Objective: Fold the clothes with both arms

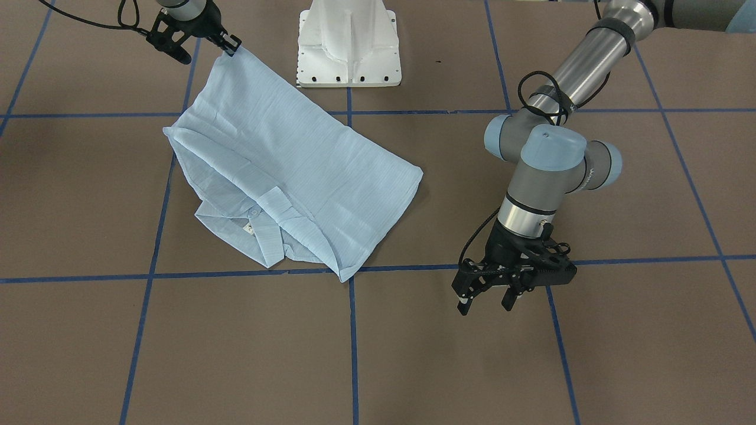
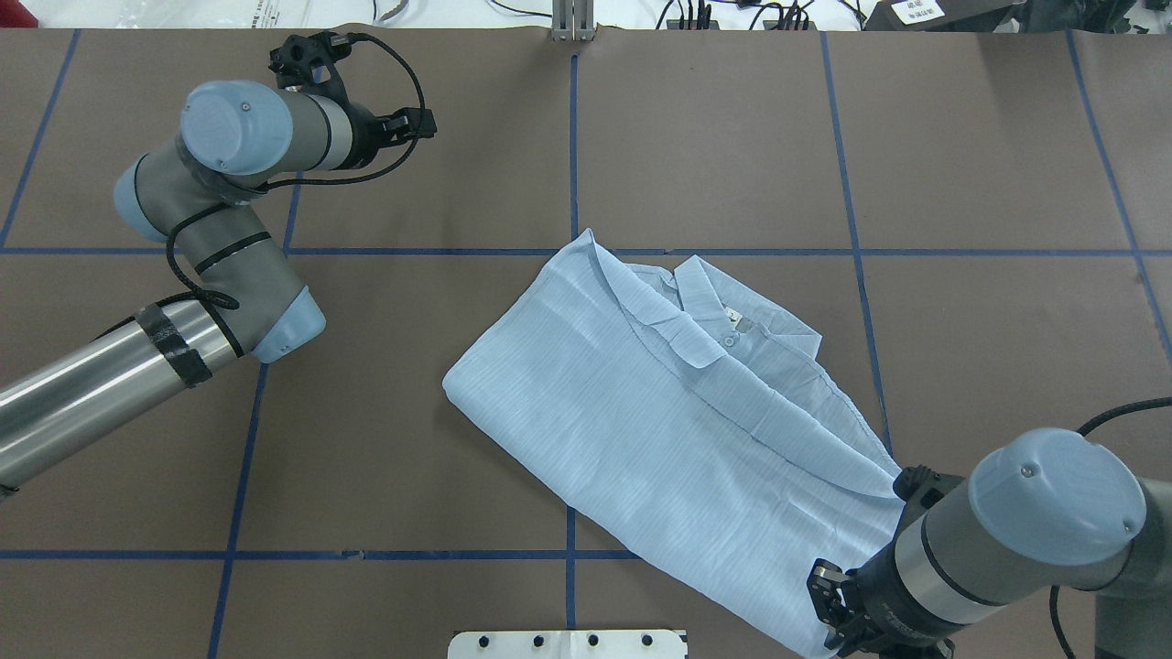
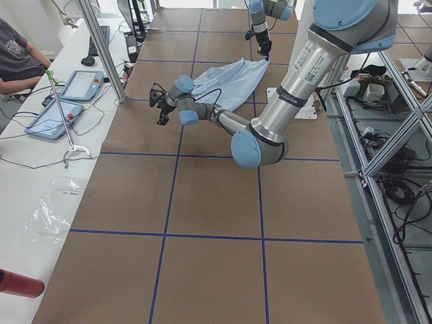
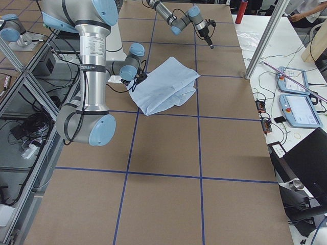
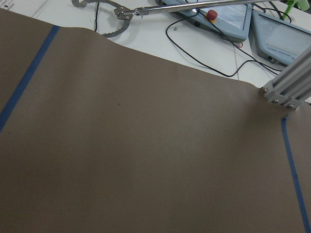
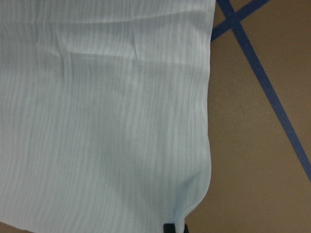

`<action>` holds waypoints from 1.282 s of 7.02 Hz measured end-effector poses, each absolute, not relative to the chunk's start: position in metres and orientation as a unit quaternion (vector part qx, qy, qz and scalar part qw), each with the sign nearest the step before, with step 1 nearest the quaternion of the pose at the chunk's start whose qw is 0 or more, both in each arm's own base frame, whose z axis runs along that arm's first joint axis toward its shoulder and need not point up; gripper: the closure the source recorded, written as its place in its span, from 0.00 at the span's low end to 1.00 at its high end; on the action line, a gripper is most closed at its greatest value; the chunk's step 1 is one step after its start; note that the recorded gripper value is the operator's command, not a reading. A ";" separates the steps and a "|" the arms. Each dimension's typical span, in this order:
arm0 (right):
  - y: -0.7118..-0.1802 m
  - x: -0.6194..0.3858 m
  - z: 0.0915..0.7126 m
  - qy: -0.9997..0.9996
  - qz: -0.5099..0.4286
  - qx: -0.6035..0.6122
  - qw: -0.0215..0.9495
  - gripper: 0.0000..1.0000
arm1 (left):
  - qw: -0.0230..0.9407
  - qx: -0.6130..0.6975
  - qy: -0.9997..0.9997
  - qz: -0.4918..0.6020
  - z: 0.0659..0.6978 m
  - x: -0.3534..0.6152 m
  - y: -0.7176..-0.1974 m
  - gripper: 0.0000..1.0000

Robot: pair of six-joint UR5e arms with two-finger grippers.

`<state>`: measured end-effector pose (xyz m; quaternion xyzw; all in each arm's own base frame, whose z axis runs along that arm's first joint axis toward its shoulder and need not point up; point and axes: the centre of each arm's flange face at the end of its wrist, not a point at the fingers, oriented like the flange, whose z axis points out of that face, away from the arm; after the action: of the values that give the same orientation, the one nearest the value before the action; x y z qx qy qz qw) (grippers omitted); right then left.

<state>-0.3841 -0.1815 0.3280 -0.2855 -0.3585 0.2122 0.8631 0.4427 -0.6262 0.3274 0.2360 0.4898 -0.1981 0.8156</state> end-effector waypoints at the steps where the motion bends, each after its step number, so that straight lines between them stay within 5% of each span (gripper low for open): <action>1: -0.176 -0.384 0.329 -0.355 0.207 -0.290 0.864 0.00 | 0.814 0.236 0.493 -0.195 0.325 0.444 -0.622 0.00; 4: -0.198 -0.355 0.301 -0.387 0.214 -0.304 0.844 0.00 | 0.800 0.210 0.528 -0.195 0.316 0.425 -0.580 0.00; 9: -0.391 -0.344 0.276 -0.466 0.293 -0.203 0.810 0.00 | 0.770 0.012 0.601 -0.215 0.317 0.467 -0.391 0.01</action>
<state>-0.3443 -0.3910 0.2759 -0.2033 -0.4659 0.2930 0.8098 0.4673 -0.3910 0.3174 0.0117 0.6012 -0.2147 0.7696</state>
